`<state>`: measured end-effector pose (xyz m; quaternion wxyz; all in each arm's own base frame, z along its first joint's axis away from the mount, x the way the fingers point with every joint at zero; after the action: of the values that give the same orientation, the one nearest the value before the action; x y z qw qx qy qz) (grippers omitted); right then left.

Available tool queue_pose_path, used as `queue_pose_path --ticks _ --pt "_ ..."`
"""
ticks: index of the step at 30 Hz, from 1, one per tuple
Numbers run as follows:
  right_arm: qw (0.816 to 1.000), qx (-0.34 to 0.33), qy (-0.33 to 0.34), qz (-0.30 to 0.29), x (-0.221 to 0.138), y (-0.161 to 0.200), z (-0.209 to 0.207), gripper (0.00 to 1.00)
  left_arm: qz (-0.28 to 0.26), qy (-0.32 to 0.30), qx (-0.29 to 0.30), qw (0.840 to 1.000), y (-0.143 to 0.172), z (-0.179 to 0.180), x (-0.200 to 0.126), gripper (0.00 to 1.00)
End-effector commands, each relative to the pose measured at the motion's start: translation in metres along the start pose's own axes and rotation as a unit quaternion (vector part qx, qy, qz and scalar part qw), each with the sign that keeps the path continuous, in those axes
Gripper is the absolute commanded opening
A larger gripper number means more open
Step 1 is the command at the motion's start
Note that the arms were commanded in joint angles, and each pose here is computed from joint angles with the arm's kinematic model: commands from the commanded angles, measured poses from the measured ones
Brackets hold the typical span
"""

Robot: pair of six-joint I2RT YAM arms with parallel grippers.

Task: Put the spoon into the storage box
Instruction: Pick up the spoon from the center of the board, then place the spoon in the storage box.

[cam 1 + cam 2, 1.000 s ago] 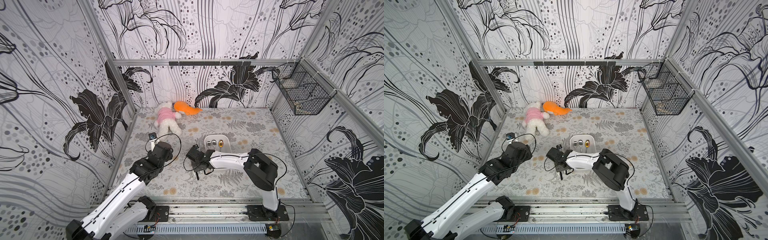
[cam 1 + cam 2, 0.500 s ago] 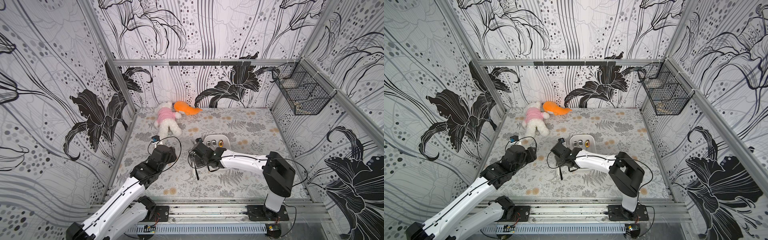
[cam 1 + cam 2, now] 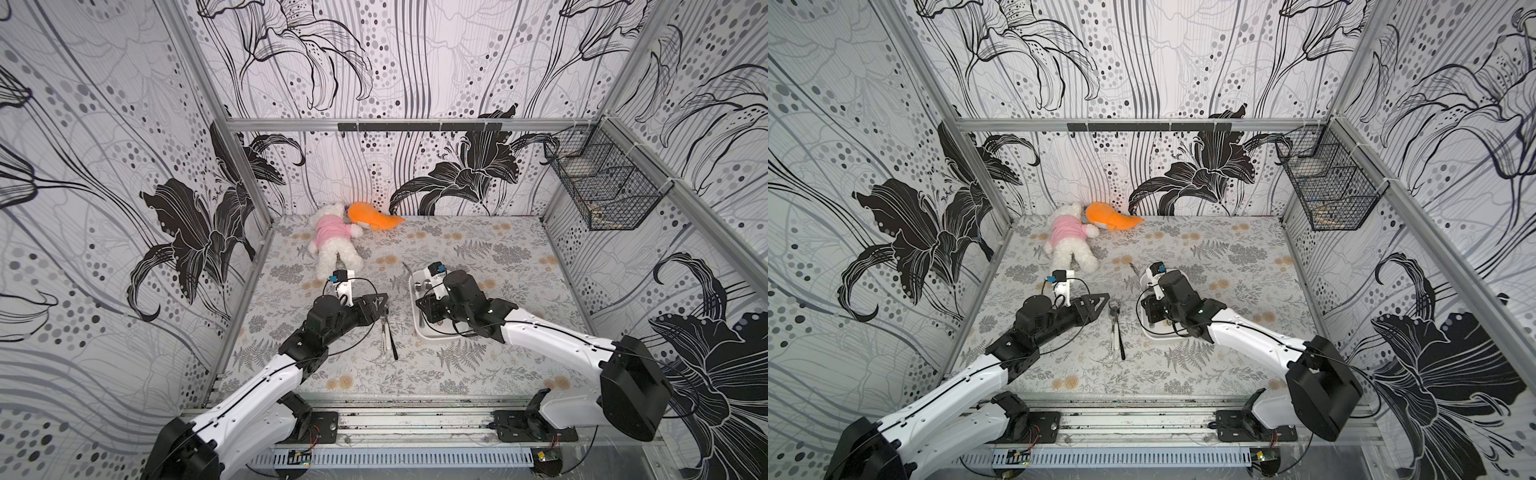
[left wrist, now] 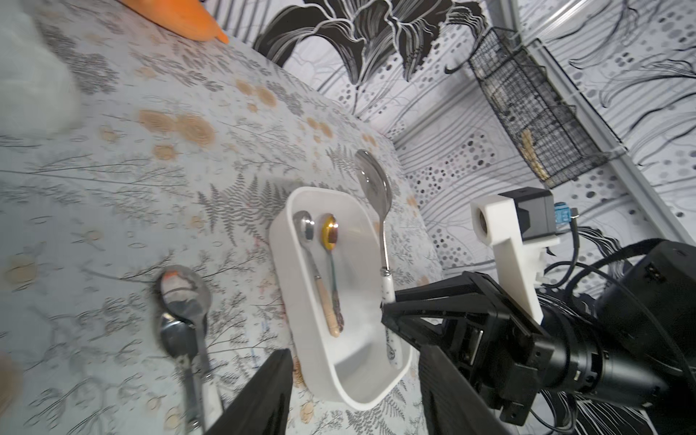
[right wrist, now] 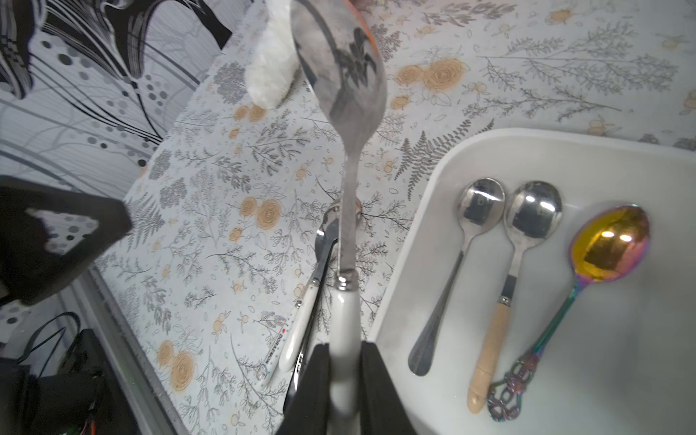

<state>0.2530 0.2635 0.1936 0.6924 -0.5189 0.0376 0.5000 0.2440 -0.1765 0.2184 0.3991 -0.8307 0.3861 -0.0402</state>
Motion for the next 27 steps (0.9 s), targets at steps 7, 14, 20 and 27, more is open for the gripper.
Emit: queue_pose_path --ticks 7,14,20,27 --pt "0.993 -0.038 -0.109 -0.028 -0.025 -0.002 0.023 0.09 0.014 0.177 0.024 0.984 0.0 -0.052 0.033 0.57" --pt "0.991 -0.031 -0.128 -0.029 -0.028 -0.005 0.023 0.09 0.034 0.205 0.035 0.978 0.016 -0.059 0.039 0.56" --pt "0.986 -0.038 -0.16 -0.019 -0.028 -0.002 0.03 0.09 0.037 0.192 0.031 0.98 0.018 -0.054 0.047 0.53" --pt "0.983 -0.043 -0.179 -0.012 -0.031 0.0 0.033 0.08 0.04 0.178 0.036 0.983 0.02 -0.05 0.05 0.51"
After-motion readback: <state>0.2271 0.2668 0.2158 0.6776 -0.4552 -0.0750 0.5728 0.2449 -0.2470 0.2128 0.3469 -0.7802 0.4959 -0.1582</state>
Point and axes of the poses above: each gripper's point midway between its finger pads, its own x axis out along the fingers, its own z axis along the line the jaws close on, y = z × x, the point moved 5 cm from there along -x, back along the fingers, and after that the axes turned 6 degrees about x, right-handed, at the moved point
